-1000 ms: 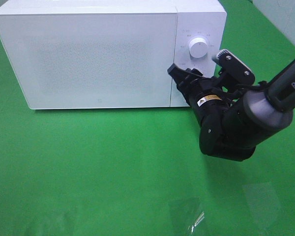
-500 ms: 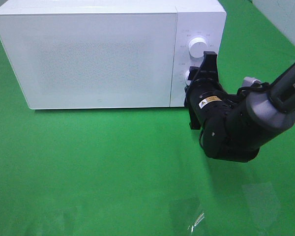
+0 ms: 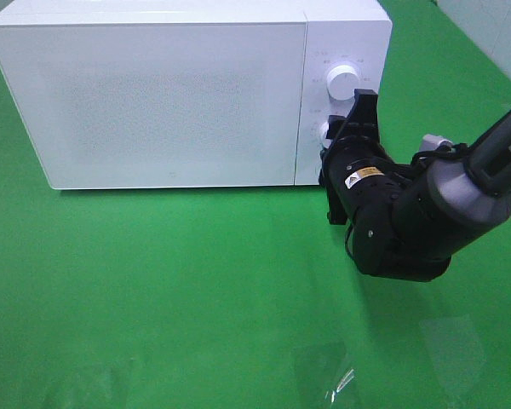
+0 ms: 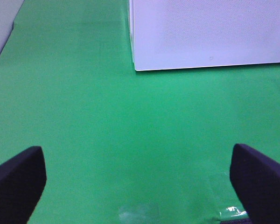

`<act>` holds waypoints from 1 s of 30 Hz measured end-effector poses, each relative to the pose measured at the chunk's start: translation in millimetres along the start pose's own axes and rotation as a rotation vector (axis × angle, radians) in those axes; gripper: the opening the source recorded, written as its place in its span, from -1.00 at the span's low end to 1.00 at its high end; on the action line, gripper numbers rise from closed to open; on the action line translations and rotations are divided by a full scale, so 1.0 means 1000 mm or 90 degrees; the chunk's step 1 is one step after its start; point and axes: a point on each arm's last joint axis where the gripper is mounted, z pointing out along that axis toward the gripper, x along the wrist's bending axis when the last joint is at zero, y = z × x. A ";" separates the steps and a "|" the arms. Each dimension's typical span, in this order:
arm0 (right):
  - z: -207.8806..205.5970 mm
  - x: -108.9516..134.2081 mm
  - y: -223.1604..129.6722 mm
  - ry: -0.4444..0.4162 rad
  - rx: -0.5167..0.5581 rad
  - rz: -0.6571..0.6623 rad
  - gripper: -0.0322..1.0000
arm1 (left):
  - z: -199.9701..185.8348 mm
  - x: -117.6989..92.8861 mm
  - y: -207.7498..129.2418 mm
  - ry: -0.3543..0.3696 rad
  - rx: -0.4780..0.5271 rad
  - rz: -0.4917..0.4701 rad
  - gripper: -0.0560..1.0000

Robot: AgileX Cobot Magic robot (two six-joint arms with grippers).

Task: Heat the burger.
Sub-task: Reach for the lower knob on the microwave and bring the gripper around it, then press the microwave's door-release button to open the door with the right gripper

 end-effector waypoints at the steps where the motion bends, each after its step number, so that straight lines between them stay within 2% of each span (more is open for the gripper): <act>1: 0.000 0.000 0.000 0.000 -0.001 0.000 -0.12 | 0.000 0.000 0.000 0.000 0.000 0.000 0.99; 14: 0.000 0.000 0.001 -0.001 -0.005 -0.014 -0.11 | 0.000 0.000 0.000 0.000 0.000 0.000 0.99; 16: 0.000 0.000 -0.002 0.002 0.008 -0.022 -0.01 | 0.000 0.000 0.000 0.000 0.000 0.000 0.99; 19: 0.000 0.001 -0.004 0.006 0.019 -0.028 0.04 | 0.000 0.000 0.000 0.000 0.000 0.000 0.99; 21: -0.001 0.003 -0.009 0.016 0.042 -0.054 0.24 | 0.000 0.000 0.000 0.000 0.000 0.000 0.99; 23: -0.003 0.002 -0.008 0.013 0.041 -0.064 0.31 | 0.000 0.000 0.000 0.000 0.000 0.000 0.99; 26: -0.005 0.002 -0.007 0.011 0.041 -0.069 0.34 | 0.000 0.000 0.000 0.000 0.000 0.000 0.99; 30: -0.017 0.010 -0.003 0.012 0.058 -0.133 0.39 | 0.000 0.000 0.000 0.000 0.000 0.000 0.99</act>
